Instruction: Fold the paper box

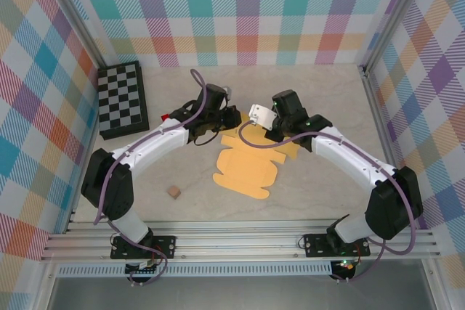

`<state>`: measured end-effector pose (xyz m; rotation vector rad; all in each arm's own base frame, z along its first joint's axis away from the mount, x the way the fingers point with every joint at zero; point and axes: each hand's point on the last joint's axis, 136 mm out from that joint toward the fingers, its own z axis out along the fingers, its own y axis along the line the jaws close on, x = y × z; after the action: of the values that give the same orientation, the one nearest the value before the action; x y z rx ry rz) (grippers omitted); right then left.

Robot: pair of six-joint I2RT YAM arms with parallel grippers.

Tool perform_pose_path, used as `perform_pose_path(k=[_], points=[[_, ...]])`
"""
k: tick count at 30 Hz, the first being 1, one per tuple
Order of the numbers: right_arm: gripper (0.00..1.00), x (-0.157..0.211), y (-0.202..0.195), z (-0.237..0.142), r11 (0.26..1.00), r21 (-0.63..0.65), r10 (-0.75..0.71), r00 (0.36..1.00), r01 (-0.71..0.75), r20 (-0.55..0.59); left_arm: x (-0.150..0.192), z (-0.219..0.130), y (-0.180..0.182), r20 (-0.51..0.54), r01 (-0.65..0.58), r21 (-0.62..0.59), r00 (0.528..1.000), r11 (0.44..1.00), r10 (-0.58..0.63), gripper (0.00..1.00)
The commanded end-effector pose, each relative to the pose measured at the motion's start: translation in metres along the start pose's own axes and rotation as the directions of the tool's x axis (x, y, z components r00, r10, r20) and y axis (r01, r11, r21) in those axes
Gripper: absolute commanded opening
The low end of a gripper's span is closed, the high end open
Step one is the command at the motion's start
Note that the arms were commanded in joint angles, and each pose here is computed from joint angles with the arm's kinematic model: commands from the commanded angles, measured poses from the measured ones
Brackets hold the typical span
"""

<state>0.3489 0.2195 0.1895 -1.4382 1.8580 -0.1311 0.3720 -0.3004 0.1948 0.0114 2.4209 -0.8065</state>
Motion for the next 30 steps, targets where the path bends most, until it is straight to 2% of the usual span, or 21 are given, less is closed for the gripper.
perform_pose_path(k=[1, 6, 11, 15, 19, 22, 25, 30], points=[[0.0, -0.004, -0.009, 0.008, 0.999, 0.043, -0.013, 0.999, 0.012, 0.03, 0.003, -0.018, -0.011, -0.043, -0.028, 0.038, 0.999, 0.999, 0.03, 0.19], [0.0, 0.01, -0.012, 0.007, 1.0, 0.016, -0.001, 1.0, 0.001, 0.011, 0.0, -0.059, 0.017, -0.05, -0.223, -0.108, 0.975, 0.969, 0.218, 0.43], [0.0, 0.017, -0.007, 0.0, 0.998, -0.061, -0.027, 1.0, 0.027, 0.002, 0.005, -0.081, 0.054, -0.074, -0.365, -0.161, 0.931, 0.917, 0.358, 0.48], [0.0, 0.014, -0.001, -0.007, 0.99, -0.134, -0.032, 0.999, 0.035, 0.028, 0.014, -0.06, 0.072, -0.043, -0.457, -0.099, 0.889, 0.884, 0.455, 0.52], [0.0, 0.013, -0.003, -0.007, 0.989, -0.147, -0.008, 1.0, 0.011, 0.019, 0.012, -0.039, 0.076, 0.035, -0.358, -0.031, 0.933, 0.933, 0.359, 0.52], [0.0, 0.015, -0.008, -0.003, 0.991, -0.135, 0.026, 1.0, -0.026, -0.005, 0.035, -0.01, 0.072, -0.003, -0.208, 0.078, 0.978, 0.975, 0.208, 0.5], [0.0, 0.018, -0.004, 0.002, 0.99, -0.136, 0.043, 0.999, -0.044, -0.006, 0.07, 0.021, 0.068, -0.072, -0.204, 0.108, 0.975, 0.973, 0.212, 0.51], [0.0, 0.022, 0.004, 0.006, 0.984, -0.166, 0.058, 0.998, -0.06, -0.016, 0.074, 0.041, 0.08, -0.067, -0.232, 0.087, 0.969, 0.969, 0.238, 0.55]])
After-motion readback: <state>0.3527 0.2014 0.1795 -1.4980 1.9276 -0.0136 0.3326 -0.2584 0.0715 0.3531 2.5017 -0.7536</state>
